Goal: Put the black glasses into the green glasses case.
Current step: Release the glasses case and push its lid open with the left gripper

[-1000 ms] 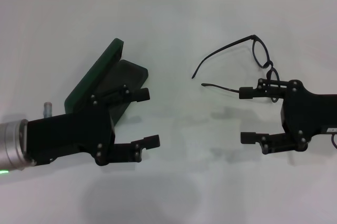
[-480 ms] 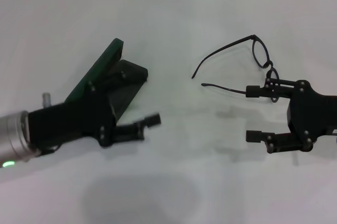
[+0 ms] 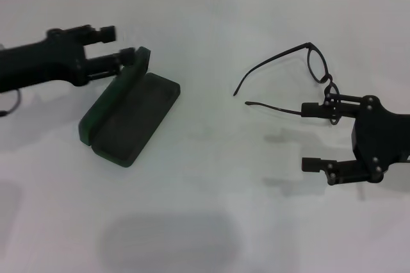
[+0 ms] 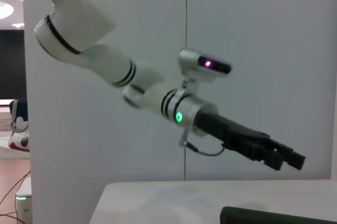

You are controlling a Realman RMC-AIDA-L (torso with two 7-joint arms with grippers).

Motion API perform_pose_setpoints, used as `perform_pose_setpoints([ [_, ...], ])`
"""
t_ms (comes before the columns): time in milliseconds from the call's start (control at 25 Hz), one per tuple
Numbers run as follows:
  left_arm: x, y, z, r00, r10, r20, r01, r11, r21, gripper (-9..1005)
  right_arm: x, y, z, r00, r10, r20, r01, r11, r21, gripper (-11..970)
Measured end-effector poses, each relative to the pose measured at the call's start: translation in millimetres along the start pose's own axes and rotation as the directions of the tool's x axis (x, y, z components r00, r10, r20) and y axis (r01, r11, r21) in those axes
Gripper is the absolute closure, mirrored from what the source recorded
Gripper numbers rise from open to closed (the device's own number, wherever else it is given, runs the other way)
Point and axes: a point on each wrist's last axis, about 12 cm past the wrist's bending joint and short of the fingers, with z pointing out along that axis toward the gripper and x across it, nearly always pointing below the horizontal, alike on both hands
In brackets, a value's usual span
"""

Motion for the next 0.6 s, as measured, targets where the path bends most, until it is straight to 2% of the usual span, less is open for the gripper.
perform_pose_setpoints([
  [160,-16,6.7,-6,0.987,-0.058,-0.148,0.051,0.997,-0.050,257,0,-0.2,-1,1.000,0.000,-0.003,0.000,1.000,0.002,147],
  [400,-15,10.9,4,0.945,-0.121,-0.303,0.106,0.992,-0.067,300,0,-1.1,0,1.000,-0.012,-0.019,0.012,1.000,-0.012,146],
  [600,-18,13.5,12,0.927,-0.127,-0.352,0.106,0.991,-0.077,309,-1,-1.8,3,1.000,-0.024,-0.016,0.024,1.000,-0.017,146],
])
